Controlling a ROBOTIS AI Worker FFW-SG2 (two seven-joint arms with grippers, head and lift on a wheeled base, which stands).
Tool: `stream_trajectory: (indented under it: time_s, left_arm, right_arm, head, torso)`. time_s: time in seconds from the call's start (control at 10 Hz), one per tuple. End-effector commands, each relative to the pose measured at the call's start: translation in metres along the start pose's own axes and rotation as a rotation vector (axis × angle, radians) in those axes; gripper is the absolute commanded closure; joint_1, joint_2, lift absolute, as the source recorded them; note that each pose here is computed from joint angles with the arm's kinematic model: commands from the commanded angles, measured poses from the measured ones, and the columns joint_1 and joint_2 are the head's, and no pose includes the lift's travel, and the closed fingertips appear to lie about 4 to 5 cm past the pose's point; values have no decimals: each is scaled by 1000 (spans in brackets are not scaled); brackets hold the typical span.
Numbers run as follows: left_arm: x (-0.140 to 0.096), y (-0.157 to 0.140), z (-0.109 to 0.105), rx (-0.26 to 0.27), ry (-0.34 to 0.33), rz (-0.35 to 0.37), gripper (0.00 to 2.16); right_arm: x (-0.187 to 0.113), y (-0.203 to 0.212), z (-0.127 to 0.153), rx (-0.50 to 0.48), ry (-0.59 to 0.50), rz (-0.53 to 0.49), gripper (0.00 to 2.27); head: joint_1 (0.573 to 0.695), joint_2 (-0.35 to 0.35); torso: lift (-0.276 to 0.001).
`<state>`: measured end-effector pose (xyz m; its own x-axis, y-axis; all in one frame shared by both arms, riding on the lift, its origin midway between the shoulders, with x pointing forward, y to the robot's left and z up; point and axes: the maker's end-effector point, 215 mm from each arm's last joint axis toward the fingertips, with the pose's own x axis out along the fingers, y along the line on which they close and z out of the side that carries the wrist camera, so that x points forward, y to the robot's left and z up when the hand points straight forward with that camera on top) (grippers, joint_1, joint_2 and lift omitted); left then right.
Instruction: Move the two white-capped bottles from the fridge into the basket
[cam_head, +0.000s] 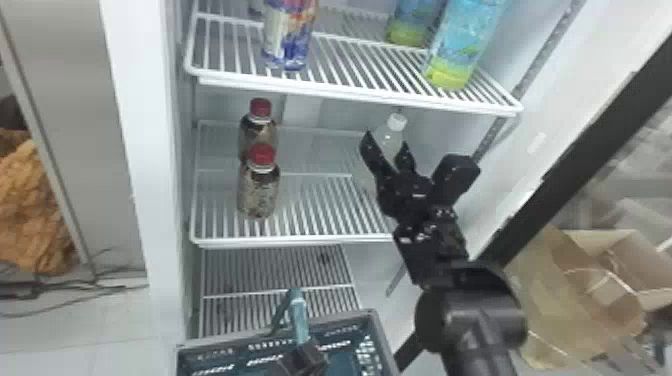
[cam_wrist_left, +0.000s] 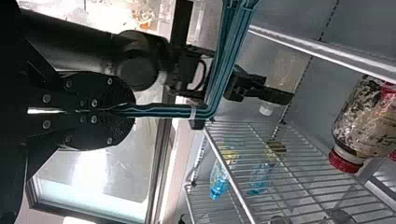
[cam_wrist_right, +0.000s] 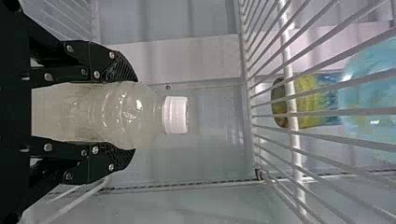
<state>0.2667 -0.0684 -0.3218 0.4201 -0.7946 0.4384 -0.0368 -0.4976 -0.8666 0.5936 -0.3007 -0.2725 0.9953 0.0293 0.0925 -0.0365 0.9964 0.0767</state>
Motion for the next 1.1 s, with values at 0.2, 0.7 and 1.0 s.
stream_trajectory:
  time_s: [0.2, 0.7, 1.0]
  left_arm:
    - [0, 0, -1, -2, 3, 0, 1119]
    - [1, 1, -5, -9, 11, -1, 1119]
    - [0, 2, -6, -11, 13, 1, 1119]
  right_arm:
    - [-50, 30, 29, 34, -28, 64, 789]
    - [-140, 49, 35, 119, 63, 99, 791]
    - [-195, 66, 38, 157, 176, 131, 791]
  head:
    - [695, -350]
    - [695, -350]
    - [695, -350]
  torso:
    - [-260]
    - [-260]
    - [-260]
